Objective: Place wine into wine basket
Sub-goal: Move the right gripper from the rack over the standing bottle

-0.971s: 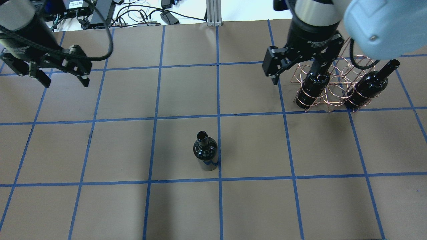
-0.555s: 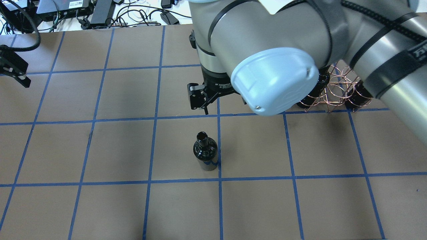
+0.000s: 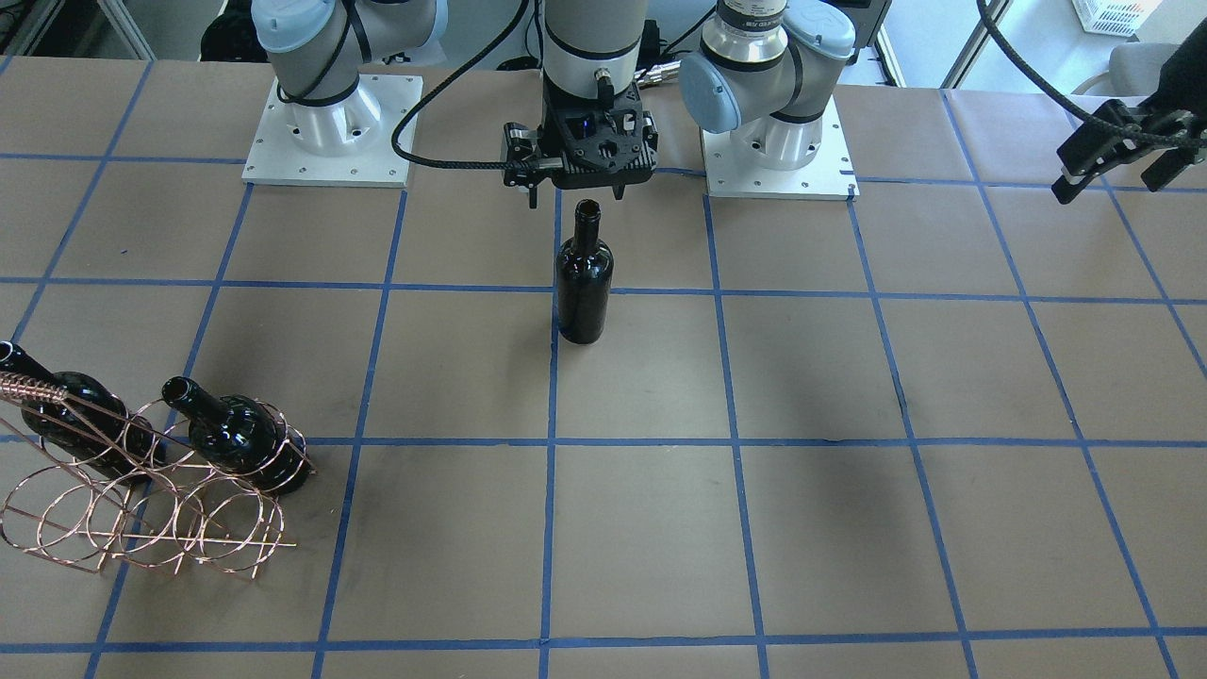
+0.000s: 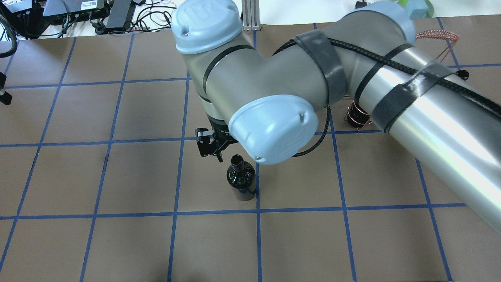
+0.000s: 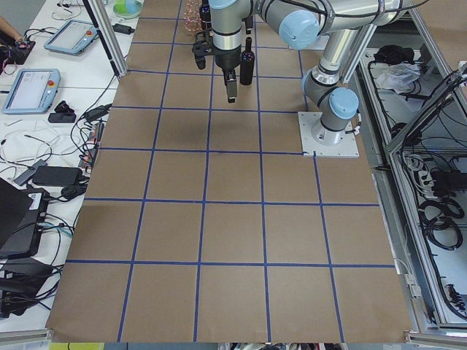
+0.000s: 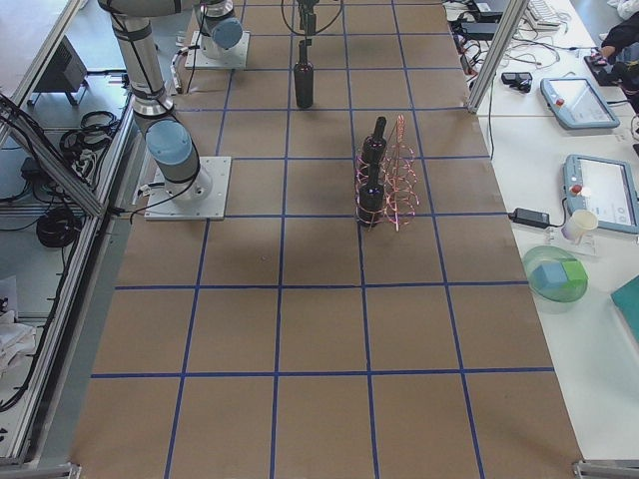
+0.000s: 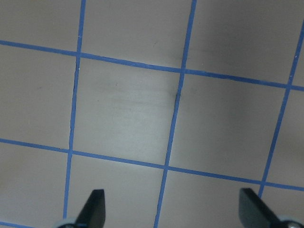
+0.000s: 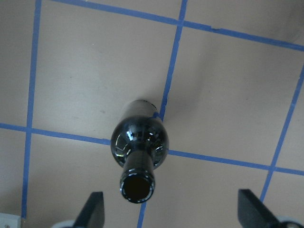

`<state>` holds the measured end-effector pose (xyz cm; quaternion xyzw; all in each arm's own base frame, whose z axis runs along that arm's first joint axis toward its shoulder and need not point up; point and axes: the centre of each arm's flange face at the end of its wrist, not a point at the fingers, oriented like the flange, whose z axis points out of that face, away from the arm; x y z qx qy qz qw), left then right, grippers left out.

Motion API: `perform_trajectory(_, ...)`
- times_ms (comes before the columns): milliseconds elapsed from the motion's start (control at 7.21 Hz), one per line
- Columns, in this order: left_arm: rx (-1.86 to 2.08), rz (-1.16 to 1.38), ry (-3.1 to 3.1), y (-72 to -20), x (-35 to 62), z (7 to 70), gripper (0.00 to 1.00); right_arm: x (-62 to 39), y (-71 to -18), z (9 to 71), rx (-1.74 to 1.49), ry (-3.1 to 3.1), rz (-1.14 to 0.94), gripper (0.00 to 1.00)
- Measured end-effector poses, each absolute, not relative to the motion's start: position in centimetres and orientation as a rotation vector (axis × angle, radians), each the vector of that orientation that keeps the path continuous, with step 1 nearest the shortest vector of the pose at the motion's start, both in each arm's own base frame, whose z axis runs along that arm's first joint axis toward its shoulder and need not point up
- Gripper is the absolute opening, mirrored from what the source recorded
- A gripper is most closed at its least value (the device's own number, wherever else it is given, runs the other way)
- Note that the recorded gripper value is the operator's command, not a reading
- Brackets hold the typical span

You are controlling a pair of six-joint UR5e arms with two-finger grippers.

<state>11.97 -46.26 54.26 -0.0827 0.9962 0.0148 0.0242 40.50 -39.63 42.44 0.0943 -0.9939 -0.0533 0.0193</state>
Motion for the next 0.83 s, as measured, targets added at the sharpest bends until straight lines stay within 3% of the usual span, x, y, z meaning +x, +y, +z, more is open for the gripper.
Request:
perform_trajectory(277, -0.254, 0.047, 3.083, -46.2, 11.9, 54.3, 1.00, 41.5, -39.5, 40.2, 0.298, -3.086, -0.207, 0.88)
perform_trajectory(694, -0.252, 0.040, 3.100, -46.2, 11.6, 54.2, 1.00, 42.3, -40.5, 37.5, 0.299, -3.086, -0.212, 0.63)
perform_trajectory(832, -0.252, 0.037, 3.107, -46.2, 11.4, 54.2, 1.00, 42.3, -40.6, 37.4, 0.299, -3.086, -0.211, 0.63)
